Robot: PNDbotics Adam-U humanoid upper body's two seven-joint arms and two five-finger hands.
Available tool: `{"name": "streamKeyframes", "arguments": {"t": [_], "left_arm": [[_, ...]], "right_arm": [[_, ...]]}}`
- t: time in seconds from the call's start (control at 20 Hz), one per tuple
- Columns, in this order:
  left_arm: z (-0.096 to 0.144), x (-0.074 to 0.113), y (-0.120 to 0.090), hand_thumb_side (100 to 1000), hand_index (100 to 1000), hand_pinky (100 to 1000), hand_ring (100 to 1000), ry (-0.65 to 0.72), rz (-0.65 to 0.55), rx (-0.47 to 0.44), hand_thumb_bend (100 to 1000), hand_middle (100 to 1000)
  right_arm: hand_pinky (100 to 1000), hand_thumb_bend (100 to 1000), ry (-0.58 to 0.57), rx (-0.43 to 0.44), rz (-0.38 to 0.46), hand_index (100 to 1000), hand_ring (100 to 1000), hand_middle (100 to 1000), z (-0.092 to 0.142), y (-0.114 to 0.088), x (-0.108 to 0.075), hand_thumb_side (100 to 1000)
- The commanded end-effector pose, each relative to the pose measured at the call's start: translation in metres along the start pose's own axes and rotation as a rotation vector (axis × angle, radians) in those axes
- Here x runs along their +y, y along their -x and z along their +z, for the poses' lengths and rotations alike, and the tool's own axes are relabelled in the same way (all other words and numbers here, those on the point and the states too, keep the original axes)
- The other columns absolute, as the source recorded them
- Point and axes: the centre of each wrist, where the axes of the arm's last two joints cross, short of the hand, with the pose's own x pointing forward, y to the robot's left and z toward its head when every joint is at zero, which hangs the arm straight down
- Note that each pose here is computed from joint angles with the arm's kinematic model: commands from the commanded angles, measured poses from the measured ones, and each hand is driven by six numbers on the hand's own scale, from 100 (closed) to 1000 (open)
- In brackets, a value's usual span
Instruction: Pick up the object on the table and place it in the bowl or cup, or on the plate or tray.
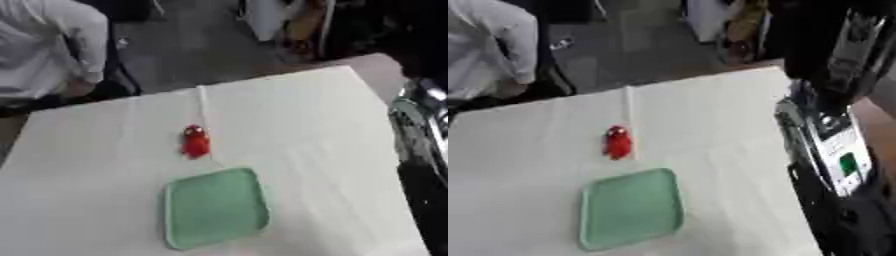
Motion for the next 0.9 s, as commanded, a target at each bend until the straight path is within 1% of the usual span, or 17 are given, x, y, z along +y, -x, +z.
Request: {"name": "streamKeyframes", "arguments": {"t": [0.05, 0.4, 0.45, 0.5, 0.55, 0.65, 0.8, 0.9], "left_arm": [[-0.007, -0.001, -0.005, 676, 738, 391, 367, 0.017, -0.005, -0.027, 385, 582], [-0.008, -0.001, -0.005, 673, 740, 390, 368, 0.022, -0.013, -0.031, 395, 586], [-0.008, 0.0, -0.005, 674, 743, 380, 362, 0.025, -0.027, -0.031, 334, 589], [-0.008, 0.004, -0.007, 670, 745, 367, 353, 0.03, -0.069, -0.023, 400, 587], [-0.009, 0.008, -0.009, 670, 747, 349, 343, 0.035, -0.118, -0.011, 399, 588], [-0.013, 0.016, -0.015, 672, 753, 317, 330, 0.056, -0.256, 0.032, 399, 592], [-0.023, 0.033, -0.019, 672, 762, 288, 322, 0.144, -0.541, 0.127, 406, 602], [-0.029, 0.043, -0.018, 666, 769, 277, 321, 0.215, -0.694, 0.184, 416, 610]], "right_arm": [[232, 100, -0.01, -0.018, -0.006, 513, 370, 413, -0.007, -0.002, 0.0, 367], [233, 100, -0.003, -0.006, -0.002, 511, 369, 413, -0.004, -0.003, -0.002, 381], [233, 100, 0.001, -0.006, 0.003, 511, 370, 414, -0.003, -0.003, -0.003, 391], [233, 100, 0.007, -0.006, 0.01, 511, 371, 415, -0.003, -0.003, -0.005, 383], [233, 100, 0.012, -0.004, 0.017, 510, 371, 415, -0.002, -0.004, -0.006, 383], [233, 100, 0.02, 0.001, 0.027, 510, 371, 416, -0.001, -0.004, -0.007, 384], [233, 100, 0.022, 0.008, 0.036, 510, 371, 415, 0.001, -0.004, -0.008, 385], [233, 100, 0.019, 0.014, 0.037, 509, 369, 412, 0.002, -0.004, -0.008, 386]]}}
